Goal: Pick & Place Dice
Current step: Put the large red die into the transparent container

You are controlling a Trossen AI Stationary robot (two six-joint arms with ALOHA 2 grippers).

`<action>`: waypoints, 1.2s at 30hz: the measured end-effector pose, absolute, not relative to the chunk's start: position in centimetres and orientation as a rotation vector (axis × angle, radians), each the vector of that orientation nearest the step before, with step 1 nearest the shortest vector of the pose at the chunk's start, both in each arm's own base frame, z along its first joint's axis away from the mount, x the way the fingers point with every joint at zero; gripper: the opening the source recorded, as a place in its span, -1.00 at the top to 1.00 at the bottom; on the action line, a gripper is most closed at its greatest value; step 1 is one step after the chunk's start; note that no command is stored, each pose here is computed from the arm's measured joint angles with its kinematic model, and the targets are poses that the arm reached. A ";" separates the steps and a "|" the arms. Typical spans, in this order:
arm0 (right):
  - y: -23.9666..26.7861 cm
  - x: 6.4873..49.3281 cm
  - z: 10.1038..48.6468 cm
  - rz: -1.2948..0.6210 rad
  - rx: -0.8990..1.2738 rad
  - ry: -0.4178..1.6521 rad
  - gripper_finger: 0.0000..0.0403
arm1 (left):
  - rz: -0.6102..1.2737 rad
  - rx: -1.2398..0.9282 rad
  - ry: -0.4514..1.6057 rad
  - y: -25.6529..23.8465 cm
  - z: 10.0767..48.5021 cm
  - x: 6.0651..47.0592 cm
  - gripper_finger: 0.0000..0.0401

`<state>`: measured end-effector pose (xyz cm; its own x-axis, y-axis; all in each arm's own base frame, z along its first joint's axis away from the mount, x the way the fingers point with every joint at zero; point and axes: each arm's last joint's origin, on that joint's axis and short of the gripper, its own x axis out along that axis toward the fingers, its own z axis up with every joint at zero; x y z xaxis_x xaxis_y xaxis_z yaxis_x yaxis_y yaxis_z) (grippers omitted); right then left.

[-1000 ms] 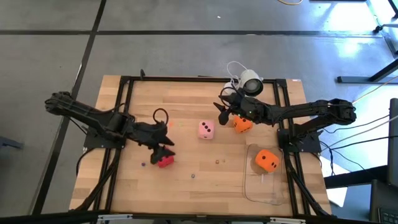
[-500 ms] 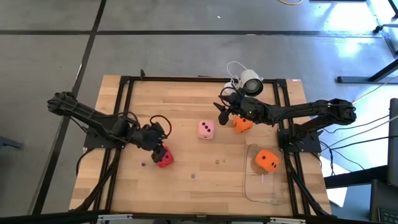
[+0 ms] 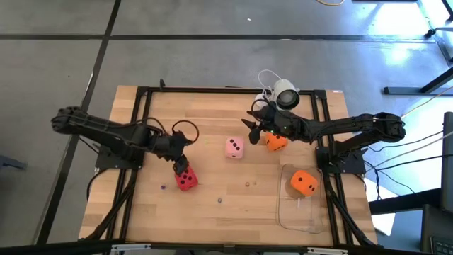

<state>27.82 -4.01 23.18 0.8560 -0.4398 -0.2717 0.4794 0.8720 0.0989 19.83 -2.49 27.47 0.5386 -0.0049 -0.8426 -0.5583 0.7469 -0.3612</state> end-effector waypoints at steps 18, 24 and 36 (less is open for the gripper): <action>-4.0 27.8 23.2 -0.481 0.178 0.244 -0.03 | 0.087 -0.924 0.950 -0.8 19.5 18.5 -0.20; -4.0 27.8 23.2 -0.481 0.179 0.244 -0.03 | 0.042 -0.955 0.946 -1.2 18.4 18.4 -0.20; -4.0 27.8 23.2 -0.482 0.186 0.243 -0.03 | 0.036 -1.101 0.897 -2.4 12.6 16.5 -0.17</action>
